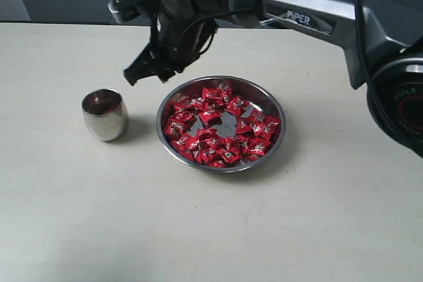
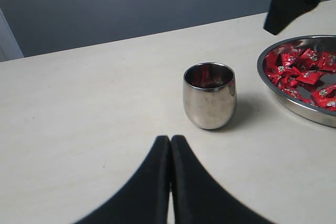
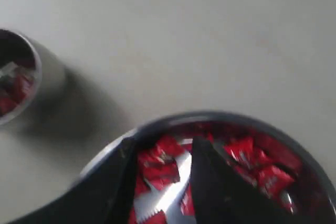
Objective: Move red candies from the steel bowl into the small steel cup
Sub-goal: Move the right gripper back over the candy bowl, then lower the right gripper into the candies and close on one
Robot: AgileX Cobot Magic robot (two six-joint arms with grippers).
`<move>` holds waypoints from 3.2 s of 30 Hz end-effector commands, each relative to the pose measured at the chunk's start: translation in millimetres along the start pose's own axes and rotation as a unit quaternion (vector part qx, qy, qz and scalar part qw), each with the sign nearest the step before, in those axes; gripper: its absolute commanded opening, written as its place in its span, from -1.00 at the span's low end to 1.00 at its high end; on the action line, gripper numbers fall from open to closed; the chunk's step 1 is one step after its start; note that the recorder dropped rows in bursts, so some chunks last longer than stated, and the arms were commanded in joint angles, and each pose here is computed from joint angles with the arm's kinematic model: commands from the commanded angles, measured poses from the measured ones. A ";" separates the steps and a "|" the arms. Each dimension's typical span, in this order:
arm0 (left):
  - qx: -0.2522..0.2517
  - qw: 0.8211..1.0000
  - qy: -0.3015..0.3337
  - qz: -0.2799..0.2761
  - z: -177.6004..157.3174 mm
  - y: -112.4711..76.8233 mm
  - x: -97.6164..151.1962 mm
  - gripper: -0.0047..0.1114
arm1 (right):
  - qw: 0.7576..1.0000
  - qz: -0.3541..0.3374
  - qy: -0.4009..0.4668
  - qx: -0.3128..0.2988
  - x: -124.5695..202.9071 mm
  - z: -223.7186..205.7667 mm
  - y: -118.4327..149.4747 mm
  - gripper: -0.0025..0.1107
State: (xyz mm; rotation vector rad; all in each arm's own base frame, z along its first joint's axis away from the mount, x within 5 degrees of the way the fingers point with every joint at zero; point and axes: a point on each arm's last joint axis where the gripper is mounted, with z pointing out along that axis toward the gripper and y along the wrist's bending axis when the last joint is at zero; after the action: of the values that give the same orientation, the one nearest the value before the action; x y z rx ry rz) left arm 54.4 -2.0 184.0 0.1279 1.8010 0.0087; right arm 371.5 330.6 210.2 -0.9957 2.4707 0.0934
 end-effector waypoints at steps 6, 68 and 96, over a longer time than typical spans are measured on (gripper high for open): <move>0.002 1.000 -0.007 -0.003 -0.4 -0.2 -1.4 -0.91 | 0.991 0.037 0.124 0.025 30.4 33.0 -35.9 -0.36; 0.002 1.000 -0.007 -0.003 -0.4 -0.2 -1.4 -0.91 | 0.987 0.011 0.162 0.020 46.6 71.7 -34.2 -0.14; 0.002 1.000 -0.007 -0.003 -0.4 -0.2 -1.4 -0.91 | 0.995 0.016 0.101 0.014 25.4 36.2 -19.7 -0.97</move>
State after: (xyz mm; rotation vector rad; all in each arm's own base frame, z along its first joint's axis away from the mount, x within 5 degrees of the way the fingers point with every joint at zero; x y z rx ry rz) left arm 54.4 -2.0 184.0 0.1279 1.8010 0.0087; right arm 389.1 299.4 145.2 -1.0023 2.7347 -0.0892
